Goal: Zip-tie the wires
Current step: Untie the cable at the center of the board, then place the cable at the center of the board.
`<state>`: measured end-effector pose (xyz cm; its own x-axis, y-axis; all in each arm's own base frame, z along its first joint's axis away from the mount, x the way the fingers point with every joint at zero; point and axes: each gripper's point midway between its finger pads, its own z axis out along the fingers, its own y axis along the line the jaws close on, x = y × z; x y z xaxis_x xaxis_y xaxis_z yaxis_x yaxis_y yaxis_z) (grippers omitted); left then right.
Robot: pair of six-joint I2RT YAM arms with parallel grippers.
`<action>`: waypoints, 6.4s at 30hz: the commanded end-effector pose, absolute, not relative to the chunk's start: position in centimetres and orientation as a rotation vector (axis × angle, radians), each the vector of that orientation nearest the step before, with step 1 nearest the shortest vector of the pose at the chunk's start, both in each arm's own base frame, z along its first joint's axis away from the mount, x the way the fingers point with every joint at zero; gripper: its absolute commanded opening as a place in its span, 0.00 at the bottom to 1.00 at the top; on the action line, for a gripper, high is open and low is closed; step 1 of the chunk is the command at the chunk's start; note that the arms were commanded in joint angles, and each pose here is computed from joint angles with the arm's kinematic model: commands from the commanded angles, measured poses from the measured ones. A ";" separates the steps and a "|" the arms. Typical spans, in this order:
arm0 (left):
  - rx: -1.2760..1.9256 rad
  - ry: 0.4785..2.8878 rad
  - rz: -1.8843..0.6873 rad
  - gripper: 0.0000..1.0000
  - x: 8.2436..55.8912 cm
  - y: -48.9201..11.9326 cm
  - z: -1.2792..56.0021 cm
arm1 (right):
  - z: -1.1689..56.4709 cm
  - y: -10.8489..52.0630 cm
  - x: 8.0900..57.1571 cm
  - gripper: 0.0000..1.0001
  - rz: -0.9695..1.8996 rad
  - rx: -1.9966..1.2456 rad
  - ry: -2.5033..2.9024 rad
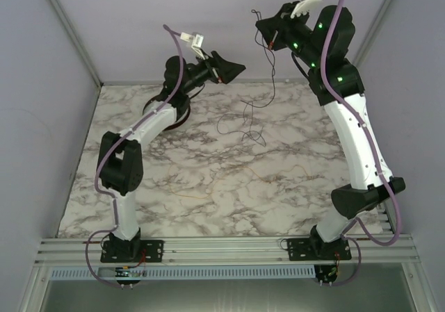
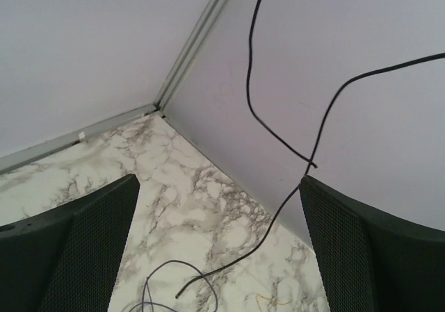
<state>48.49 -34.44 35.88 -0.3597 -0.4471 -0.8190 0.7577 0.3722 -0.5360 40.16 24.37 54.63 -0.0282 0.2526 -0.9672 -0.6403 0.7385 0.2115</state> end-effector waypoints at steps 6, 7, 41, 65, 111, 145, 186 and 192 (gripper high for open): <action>0.355 1.307 -1.336 1.00 50.2 -37.6 37.4 | 55.5 24.7 38.8 0.00 0.810 -0.361 1.403; 0.356 1.287 -1.350 1.00 50.3 -38.0 37.5 | 55.3 24.7 38.9 0.00 0.812 -0.360 1.407; 0.302 1.554 -0.441 0.00 49.3 -23.1 47.3 | 39.8 18.9 44.3 0.00 0.272 -0.122 1.708; 0.067 1.747 -0.213 0.00 43.6 -15.3 46.0 | 23.6 25.3 45.4 0.71 0.389 -0.353 1.809; -0.033 1.795 -0.039 0.00 40.7 -7.3 47.7 | 12.9 27.3 48.8 0.23 0.423 -0.338 1.975; 0.016 1.801 -0.101 0.00 39.6 -8.0 47.1 | 19.0 43.8 36.6 0.83 0.950 -1.005 1.267; 0.073 1.656 -0.407 0.00 36.9 -11.8 53.2 | 12.8 55.6 36.4 0.69 0.963 -1.138 1.188; 0.062 1.652 -0.388 0.00 36.7 -11.4 53.4 | 13.1 54.2 36.5 0.40 0.939 -1.124 1.228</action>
